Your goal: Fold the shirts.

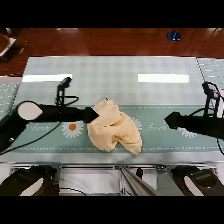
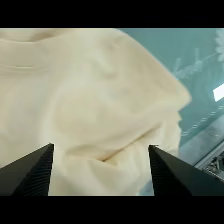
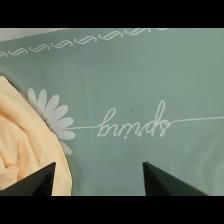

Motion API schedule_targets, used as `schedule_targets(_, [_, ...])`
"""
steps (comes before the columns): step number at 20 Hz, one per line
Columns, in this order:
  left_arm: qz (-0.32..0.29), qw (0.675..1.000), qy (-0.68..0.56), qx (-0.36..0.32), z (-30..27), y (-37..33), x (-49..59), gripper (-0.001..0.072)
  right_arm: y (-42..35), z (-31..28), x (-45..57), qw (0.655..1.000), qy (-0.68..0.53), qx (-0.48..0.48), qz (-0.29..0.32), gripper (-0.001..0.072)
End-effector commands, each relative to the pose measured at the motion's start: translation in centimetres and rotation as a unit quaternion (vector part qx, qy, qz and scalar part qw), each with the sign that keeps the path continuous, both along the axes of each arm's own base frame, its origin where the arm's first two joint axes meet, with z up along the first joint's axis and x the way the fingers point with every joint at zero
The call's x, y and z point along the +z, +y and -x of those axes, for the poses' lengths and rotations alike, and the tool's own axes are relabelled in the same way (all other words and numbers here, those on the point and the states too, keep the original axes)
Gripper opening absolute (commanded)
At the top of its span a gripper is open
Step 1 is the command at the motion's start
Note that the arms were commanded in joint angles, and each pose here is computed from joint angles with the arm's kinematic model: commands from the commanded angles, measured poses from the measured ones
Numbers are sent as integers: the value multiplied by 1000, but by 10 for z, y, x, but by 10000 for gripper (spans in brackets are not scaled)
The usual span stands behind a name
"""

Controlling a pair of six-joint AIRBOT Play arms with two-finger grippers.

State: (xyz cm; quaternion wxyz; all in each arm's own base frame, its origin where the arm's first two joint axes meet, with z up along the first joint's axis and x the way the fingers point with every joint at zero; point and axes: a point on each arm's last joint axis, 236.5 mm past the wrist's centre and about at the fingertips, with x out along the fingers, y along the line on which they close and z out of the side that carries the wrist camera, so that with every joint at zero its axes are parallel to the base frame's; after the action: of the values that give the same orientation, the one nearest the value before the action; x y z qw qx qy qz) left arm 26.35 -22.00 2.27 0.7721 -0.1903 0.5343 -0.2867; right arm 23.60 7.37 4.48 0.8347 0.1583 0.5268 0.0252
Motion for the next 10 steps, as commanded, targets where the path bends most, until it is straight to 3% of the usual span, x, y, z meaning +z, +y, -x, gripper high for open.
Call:
schedule_targets(1, [-67,995,30,66,-17,96,2,699,-38,-33,3,998,-17,-38,45,623])
schedule_targets(3, [-69,985,35,152,-29,152,5,699,-115,-30,17,984,-13,-121,130,623])
schedule_targets(5, [-49,976,102,189,-7,168,-25,699,-160,2,-2,967,49,-200,148,623])
schedule_targets(7, [13,971,164,174,18,138,-57,698,-122,14,-44,975,92,-196,37,622])
schedule_targets(9, [71,970,190,135,36,99,-78,698,-45,16,-67,985,103,-104,-96,622])
schedule_targets(10, [67,970,193,130,39,93,-91,698,-18,21,-71,982,108,-71,-138,622])
